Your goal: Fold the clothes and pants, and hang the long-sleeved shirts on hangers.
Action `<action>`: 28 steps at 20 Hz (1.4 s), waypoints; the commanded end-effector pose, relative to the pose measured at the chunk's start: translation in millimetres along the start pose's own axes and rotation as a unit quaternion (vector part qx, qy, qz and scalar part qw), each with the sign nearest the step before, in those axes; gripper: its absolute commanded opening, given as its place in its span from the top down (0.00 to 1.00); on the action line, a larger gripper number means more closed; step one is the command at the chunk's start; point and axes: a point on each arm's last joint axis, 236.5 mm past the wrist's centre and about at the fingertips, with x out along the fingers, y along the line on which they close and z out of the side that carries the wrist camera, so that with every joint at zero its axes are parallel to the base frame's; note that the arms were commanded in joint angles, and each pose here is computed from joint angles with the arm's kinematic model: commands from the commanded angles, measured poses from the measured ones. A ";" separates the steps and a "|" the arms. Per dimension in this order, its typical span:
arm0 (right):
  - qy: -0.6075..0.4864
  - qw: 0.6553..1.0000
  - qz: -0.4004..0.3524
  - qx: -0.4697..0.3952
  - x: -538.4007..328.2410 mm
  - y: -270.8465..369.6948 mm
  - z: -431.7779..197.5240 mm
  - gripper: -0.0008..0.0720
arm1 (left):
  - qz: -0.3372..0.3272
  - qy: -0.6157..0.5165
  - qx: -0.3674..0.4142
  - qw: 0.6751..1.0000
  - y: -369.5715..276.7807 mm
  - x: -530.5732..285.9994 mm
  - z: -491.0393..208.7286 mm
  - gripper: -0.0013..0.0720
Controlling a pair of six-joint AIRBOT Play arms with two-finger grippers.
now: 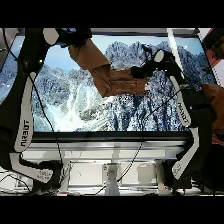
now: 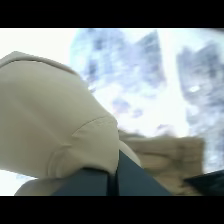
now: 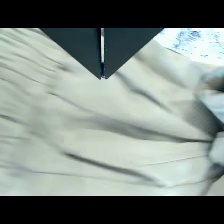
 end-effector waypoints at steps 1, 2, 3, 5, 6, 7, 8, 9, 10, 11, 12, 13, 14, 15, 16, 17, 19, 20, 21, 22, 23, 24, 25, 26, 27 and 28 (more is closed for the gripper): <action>0.009 1.000 -0.009 0.017 -12.3 -32.9 -2.4 0.95 | 0.032 0.034 0.036 0.998 13.4 5.6 -18.1 0.96; 0.012 1.000 -0.010 0.019 -14.3 -38.4 -4.0 0.95 | 0.029 0.042 0.040 0.998 8.4 12.1 -25.5 0.96; 0.017 1.000 -0.011 0.023 -16.3 -43.6 -6.2 0.95 | 0.027 0.053 0.045 0.997 3.0 21.3 -35.3 0.96; 0.027 0.999 -0.011 0.025 -18.8 -48.8 -10.8 0.95 | 0.015 0.074 0.052 0.996 -12.8 43.9 -58.2 0.96; 0.029 0.999 -0.011 0.027 -20.3 -50.8 -11.9 0.95 | -0.002 0.080 0.052 0.995 -27.2 56.0 -69.2 0.96; 0.030 0.999 -0.012 0.026 -21.5 -50.6 -12.2 0.95 | -0.025 0.081 0.049 0.995 -45.4 68.2 -79.1 0.96; 0.029 0.999 -0.011 0.026 -23.4 -49.6 -11.8 0.95 | -0.051 0.079 0.046 0.995 -66.8 80.7 -89.7 0.96; 0.028 0.999 -0.011 0.026 -25.2 -48.7 -11.5 0.95 | -0.073 0.077 0.042 0.993 -85.7 91.7 -100.1 0.96; 0.026 0.999 -0.010 0.025 -27.6 -47.2 -10.4 0.95 | -0.096 0.076 0.037 0.992 -105.4 103.3 -112.7 0.96; 0.020 0.999 -0.011 0.024 -31.9 -46.9 -7.7 0.95 | -0.121 0.072 0.026 0.990 -126.6 113.6 -124.6 0.96; 0.007 1.000 -0.013 0.024 -39.4 -47.6 -2.2 0.95 | -0.143 0.063 0.021 0.988 -146.7 121.1 -133.2 0.96; -0.008 1.000 -0.016 0.024 -48.2 -49.4 4.6 0.95 | -0.164 0.052 0.014 0.985 -166.3 126.7 -141.0 0.96; -0.026 0.999 -0.021 0.024 -59.1 -52.3 12.1 0.95 | -0.189 0.046 0.002 0.981 -187.7 130.4 -151.4 0.96; -0.043 0.998 -0.028 0.025 -70.5 -56.7 18.9 0.95 | -0.209 0.040 -0.008 0.977 -206.7 132.3 -161.1 0.96; -0.058 0.997 -0.033 0.028 -83.6 -62.5 24.5 0.95 | -0.222 0.029 -0.007 0.975 -220.8 134.8 -168.2 0.96; -0.069 0.996 -0.036 0.035 -95.3 -68.6 27.7 0.95 | -0.235 0.010 -0.009 0.972 -232.8 138.5 -171.4 0.96; -0.086 0.994 -0.043 0.046 -117.2 -81.5 31.6 0.95 | -0.250 -0.026 -0.018 0.968 -242.8 149.5 -172.1 0.96; -0.091 0.993 -0.046 0.052 -126.5 -88.1 31.8 0.95 | -0.252 -0.039 -0.022 0.967 -242.3 154.7 -170.6 0.95; -0.094 0.993 -0.050 0.057 -133.5 -95.3 31.0 0.95 | -0.254 -0.046 -0.025 0.966 -241.9 157.5 -169.6 0.94; -0.093 0.992 -0.053 0.063 -138.0 -102.3 29.2 0.95 | -0.254 -0.045 -0.028 0.966 -241.6 158.3 -170.3 0.82; -0.089 0.992 -0.056 0.070 -140.6 -110.4 25.8 0.95 | -0.256 -0.043 -0.035 0.965 -242.5 157.3 -169.8 0.44; -0.086 0.991 -0.064 0.073 -142.8 -119.2 23.0 0.95 | -0.257 -0.043 -0.037 0.965 -243.0 156.4 -169.3 0.02; -0.082 0.991 -0.074 0.075 -145.3 -127.7 19.9 0.95 | -0.257 -0.042 -0.039 0.965 -243.5 154.9 -168.5 0.02; -0.076 0.991 -0.084 0.072 -146.8 -134.9 16.0 0.90 | -0.259 -0.043 -0.038 0.964 -245.0 151.1 -165.3 0.02; -0.069 0.992 -0.090 0.061 -147.7 -139.5 12.6 0.67 | -0.262 -0.048 -0.039 0.963 -247.2 145.4 -159.2 0.02; -0.061 0.992 -0.092 0.053 -147.3 -142.2 8.9 0.40 | -0.265 -0.056 -0.038 0.962 -247.7 139.0 -149.8 0.02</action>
